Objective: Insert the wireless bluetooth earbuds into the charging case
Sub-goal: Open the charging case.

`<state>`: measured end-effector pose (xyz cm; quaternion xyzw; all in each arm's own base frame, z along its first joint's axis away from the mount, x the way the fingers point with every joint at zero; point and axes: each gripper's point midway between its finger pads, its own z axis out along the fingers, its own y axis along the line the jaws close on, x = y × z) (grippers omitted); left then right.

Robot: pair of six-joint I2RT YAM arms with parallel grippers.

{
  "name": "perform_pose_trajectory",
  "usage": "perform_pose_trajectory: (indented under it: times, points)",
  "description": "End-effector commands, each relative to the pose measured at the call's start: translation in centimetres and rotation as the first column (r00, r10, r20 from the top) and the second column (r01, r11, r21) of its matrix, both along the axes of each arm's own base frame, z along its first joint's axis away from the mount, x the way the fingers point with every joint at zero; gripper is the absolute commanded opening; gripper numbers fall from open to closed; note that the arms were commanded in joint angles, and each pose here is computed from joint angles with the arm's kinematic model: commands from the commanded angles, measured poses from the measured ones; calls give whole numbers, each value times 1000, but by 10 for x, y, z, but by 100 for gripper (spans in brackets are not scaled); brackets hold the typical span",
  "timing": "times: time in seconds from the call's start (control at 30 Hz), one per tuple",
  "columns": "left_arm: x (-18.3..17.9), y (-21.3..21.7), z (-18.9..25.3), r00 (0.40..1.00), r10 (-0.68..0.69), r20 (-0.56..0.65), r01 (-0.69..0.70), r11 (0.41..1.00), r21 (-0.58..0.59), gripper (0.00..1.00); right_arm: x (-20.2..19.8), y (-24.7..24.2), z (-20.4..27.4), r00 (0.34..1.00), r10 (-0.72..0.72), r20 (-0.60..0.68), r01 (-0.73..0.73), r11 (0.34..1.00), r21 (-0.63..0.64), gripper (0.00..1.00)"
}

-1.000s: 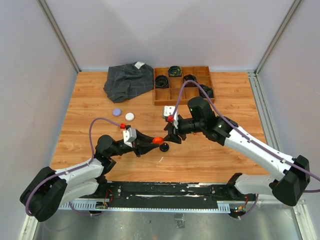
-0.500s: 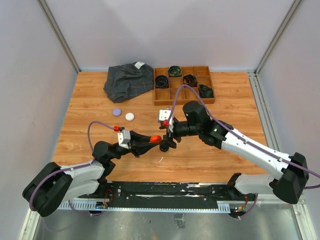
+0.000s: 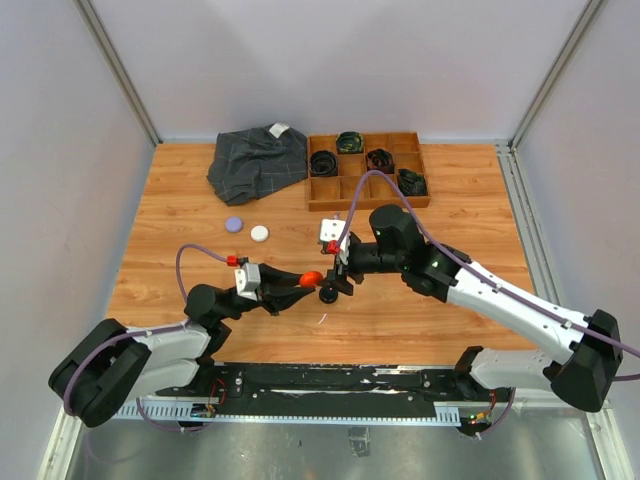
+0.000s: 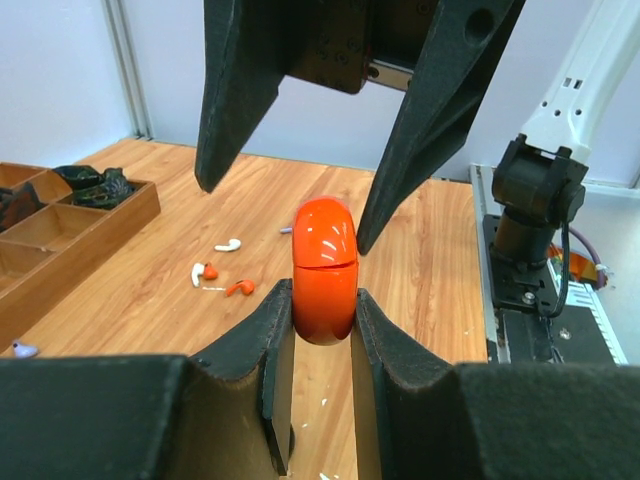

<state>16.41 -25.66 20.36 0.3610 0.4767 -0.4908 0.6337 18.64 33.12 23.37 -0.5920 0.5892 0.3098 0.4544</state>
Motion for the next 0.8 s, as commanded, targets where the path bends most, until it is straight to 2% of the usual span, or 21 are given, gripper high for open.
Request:
perform_pose_trajectory:
  times: [0.0,0.27,0.47,0.77]
  points:
    - [-12,-2,-1,997,-60,54,60,998,14,0,6,-2,29,996,-52,67,47,996,81,68]
    - [-12,-3,-2,997,-66,45,66,998,14,0,16,-6,30,990,-118,72,113,991,70,68]
    - [7,1,-7,999,39,-13,-39,999,11,0,13,-9,34,991,-129,44,125,989,76,70]
    - [24,15,-8,983,179,-28,-179,984,3,0,48,-38,12,919,-394,-7,394,919,-19,74]
